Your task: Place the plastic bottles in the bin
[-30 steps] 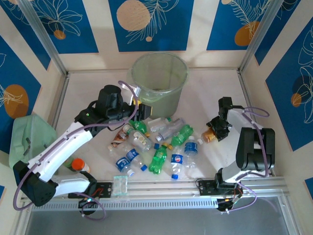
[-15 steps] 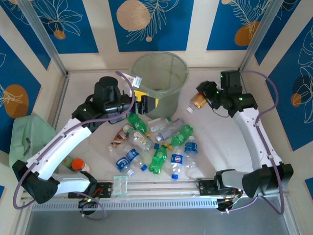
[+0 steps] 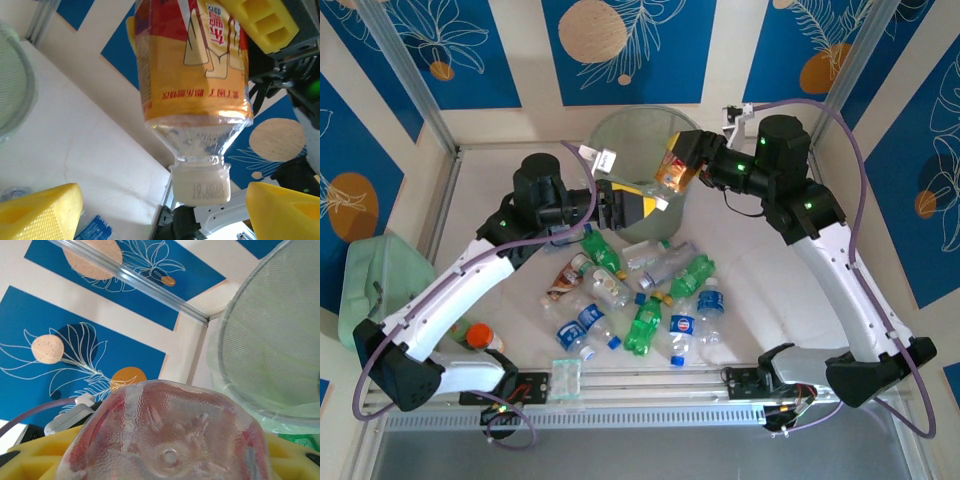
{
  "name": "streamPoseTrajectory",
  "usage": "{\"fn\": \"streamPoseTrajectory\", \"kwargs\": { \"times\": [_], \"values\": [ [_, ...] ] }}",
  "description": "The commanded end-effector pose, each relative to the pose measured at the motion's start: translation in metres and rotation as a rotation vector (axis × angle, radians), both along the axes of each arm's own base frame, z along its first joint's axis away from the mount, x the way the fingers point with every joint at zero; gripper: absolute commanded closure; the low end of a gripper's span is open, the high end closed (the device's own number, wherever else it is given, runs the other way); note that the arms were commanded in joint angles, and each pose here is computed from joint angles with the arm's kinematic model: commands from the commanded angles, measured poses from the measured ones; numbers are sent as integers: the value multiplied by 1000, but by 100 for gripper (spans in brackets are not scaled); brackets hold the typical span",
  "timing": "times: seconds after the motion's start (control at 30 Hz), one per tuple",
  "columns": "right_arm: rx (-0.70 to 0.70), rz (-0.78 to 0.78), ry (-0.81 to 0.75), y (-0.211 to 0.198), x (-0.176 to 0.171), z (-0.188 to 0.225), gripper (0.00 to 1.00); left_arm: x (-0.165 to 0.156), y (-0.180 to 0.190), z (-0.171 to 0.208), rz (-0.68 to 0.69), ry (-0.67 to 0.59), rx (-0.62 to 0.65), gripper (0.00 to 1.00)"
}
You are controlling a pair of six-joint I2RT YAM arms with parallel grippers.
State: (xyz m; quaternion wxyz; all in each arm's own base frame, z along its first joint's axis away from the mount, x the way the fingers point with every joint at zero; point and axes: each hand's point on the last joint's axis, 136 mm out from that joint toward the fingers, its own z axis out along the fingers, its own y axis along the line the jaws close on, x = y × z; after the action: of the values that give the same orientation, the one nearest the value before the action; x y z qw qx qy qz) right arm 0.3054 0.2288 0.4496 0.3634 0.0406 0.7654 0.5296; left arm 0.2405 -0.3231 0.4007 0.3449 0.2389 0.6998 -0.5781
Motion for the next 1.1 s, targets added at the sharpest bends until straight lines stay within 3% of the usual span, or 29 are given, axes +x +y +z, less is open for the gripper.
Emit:
{"fn": "streamPoseTrajectory", "kwargs": {
  "times": [0.0,0.17,0.33,0.73,0.77,0.83,0.9,0.97,1.07],
  "values": [
    [51,52,-47,8,-10,17,44,-13,-6,17,-78,-1,-86,18],
    [62,75,-45,15,-12,17,44,-18,-10,22,-131,23,-136,25],
    [75,77,-47,17,-11,18,44,-18,-12,17,-146,37,-132,44],
    [73,82,-18,22,-7,7,44,-12,-14,9,-123,36,-109,66],
    [68,76,-14,21,-6,6,40,-9,-13,8,-104,30,-98,68],
    [37,38,3,15,-5,2,20,-2,-10,3,-48,16,-54,74],
    [-10,-12,19,5,-3,-3,6,7,-5,-1,15,3,-3,78],
    [-72,-89,60,-11,1,-12,0,14,0,-3,68,-12,42,78],
    [-184,-206,132,-42,3,-31,1,26,8,-2,141,-27,97,79]
  ]
}}
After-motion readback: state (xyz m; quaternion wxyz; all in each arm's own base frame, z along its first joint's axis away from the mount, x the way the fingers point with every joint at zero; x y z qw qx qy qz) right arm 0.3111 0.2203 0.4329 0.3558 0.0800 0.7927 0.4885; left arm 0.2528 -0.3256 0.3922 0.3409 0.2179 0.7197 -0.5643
